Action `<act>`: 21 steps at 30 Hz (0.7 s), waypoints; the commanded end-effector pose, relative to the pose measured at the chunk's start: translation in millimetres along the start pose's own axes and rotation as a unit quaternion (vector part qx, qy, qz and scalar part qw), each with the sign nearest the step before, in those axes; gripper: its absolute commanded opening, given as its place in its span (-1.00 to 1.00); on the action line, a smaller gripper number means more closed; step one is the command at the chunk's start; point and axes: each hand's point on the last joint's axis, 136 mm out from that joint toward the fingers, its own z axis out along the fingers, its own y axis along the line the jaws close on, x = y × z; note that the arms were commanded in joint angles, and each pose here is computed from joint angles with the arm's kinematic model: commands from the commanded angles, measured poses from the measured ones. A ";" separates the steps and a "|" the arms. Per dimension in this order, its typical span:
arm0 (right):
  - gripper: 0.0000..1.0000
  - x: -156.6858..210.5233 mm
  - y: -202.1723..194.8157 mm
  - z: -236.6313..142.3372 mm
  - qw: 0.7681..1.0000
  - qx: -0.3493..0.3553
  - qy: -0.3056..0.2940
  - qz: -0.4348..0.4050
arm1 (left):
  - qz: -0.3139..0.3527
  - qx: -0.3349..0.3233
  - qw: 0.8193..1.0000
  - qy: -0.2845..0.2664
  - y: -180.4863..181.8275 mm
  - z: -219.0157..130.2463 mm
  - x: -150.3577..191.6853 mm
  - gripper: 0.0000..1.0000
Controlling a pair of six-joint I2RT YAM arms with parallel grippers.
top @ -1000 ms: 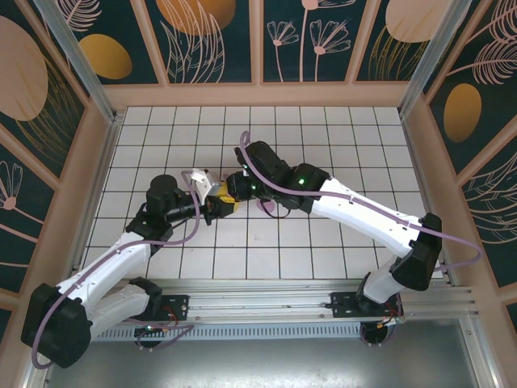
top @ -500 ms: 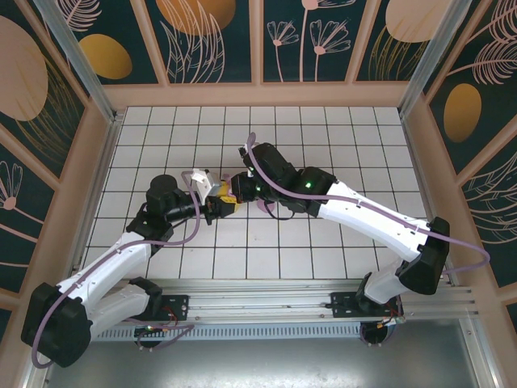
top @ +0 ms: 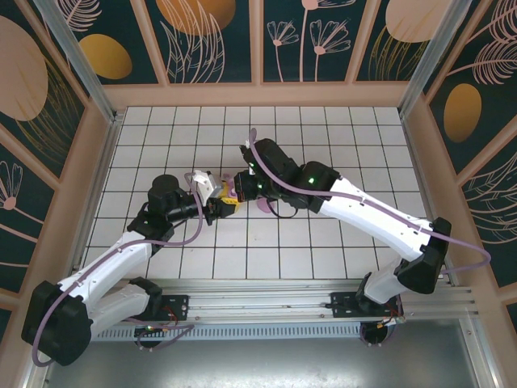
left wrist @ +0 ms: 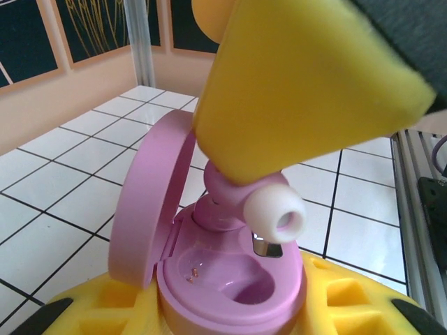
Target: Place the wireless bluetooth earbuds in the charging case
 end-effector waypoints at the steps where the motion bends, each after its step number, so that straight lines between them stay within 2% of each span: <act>1: -0.92 -4.1 -3.0 2.5 1.000 0.020 0.010 -0.006 | 0.011 0.007 1.000 0.005 -2.1 1.9 0.7 -1.00; 13: -0.92 11.1 -11.6 19.8 0.995 0.067 0.065 -0.029 | 0.016 0.008 1.000 -0.002 -2.9 1.1 -2.2 -1.00; 21: -0.92 8.6 -18.9 17.6 0.993 0.093 0.055 -0.040 | 0.015 0.014 1.000 -0.021 -6.5 -0.4 -8.5 -1.00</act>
